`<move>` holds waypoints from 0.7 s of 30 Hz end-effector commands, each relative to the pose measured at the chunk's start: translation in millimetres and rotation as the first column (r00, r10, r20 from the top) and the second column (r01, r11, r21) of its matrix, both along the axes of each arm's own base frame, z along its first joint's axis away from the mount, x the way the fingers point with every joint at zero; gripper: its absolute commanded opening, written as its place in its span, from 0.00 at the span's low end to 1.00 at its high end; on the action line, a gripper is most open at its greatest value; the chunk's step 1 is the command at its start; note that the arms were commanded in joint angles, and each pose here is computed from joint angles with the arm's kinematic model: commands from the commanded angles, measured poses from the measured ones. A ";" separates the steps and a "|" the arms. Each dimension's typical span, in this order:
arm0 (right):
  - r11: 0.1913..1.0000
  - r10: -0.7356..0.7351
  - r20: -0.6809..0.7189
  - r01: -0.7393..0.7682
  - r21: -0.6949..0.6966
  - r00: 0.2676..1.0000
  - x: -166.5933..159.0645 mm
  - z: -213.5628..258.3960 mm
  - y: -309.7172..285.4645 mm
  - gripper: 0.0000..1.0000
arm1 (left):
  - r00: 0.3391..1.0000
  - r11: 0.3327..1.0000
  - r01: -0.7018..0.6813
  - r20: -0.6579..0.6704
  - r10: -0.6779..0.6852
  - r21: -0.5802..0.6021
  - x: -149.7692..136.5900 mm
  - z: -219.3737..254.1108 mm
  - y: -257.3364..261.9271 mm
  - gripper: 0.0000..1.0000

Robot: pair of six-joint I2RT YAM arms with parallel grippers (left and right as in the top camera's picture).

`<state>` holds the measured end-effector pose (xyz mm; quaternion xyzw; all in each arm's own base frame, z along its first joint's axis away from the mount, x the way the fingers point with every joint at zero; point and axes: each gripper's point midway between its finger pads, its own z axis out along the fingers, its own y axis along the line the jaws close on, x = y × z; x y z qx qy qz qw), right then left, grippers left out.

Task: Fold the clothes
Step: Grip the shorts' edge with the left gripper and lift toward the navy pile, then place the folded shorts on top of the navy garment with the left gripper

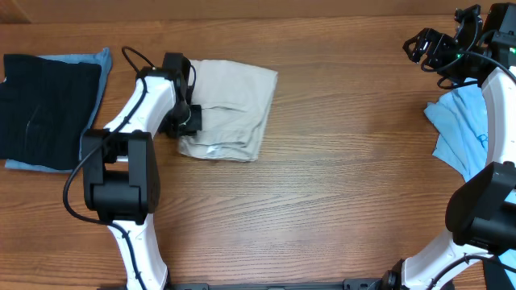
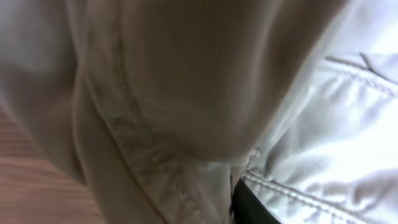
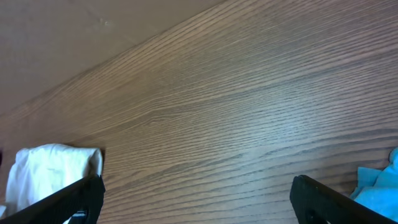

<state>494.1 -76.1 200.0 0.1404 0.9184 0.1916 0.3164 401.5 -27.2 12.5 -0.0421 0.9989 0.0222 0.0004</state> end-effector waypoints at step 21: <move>1.000 -0.002 0.005 0.002 0.001 1.000 1.4 1.1 -0.2 1.00 | 0.965 0.832 -0.067 0.247 -0.086 0.550 80.4 182.3 137.0 0.04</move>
